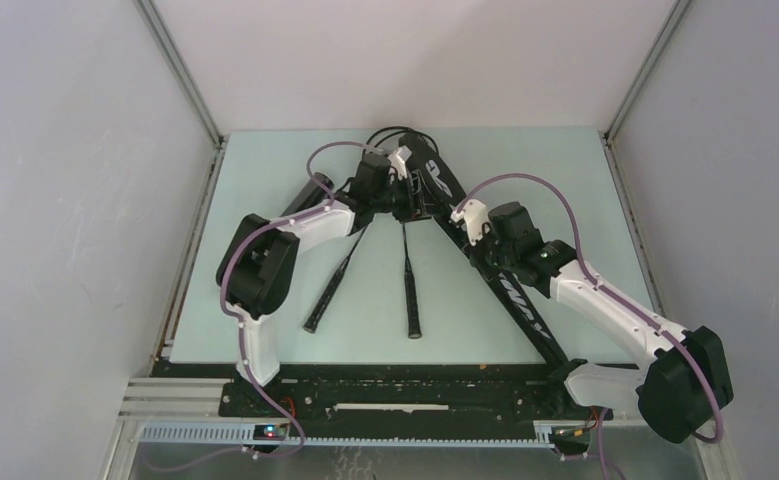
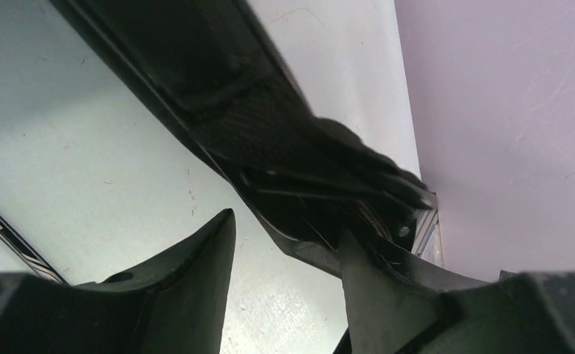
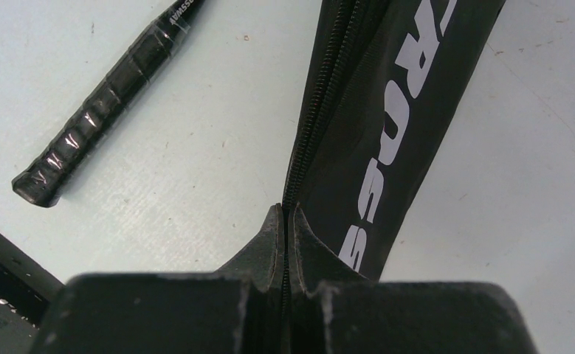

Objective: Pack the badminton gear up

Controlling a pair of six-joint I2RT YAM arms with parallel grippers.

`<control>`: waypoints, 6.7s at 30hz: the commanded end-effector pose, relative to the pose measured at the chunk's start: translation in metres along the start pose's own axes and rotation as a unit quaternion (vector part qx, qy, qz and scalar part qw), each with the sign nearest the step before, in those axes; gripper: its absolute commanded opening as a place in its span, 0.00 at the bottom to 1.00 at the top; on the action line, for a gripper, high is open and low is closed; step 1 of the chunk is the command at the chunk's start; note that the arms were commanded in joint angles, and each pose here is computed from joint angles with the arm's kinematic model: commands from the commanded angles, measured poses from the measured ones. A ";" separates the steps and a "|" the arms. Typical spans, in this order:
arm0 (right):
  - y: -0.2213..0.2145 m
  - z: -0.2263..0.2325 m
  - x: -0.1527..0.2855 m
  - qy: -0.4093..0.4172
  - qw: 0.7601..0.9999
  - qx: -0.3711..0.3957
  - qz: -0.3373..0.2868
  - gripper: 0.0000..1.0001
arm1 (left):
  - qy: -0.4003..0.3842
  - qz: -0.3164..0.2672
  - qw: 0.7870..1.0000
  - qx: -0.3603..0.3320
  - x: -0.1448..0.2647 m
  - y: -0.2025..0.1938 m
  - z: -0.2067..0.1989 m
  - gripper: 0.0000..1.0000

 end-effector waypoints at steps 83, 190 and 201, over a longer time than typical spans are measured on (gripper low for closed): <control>0.052 -0.081 -0.001 -0.181 0.981 -0.010 -0.068 0.00 | -0.071 0.034 0.988 -0.135 -0.005 0.053 -0.026 0.00; 0.064 -0.119 -0.077 -0.219 0.957 -0.188 0.001 0.00 | 0.254 0.181 0.918 -0.243 0.026 0.037 0.146 0.01; 0.089 -0.107 -0.085 -0.382 0.902 -0.196 -0.046 0.00 | 0.230 0.112 0.937 -0.237 0.070 0.056 0.089 0.00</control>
Point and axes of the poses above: each gripper's point midway between its finger pads, its own x axis back along the fingers, its own z axis along the line the jaws close on, y = z × x, the point moved 9 cm from there along x, back along the fingers, and after that the axes turned 11 degrees about -x, right-handed, at the moved point
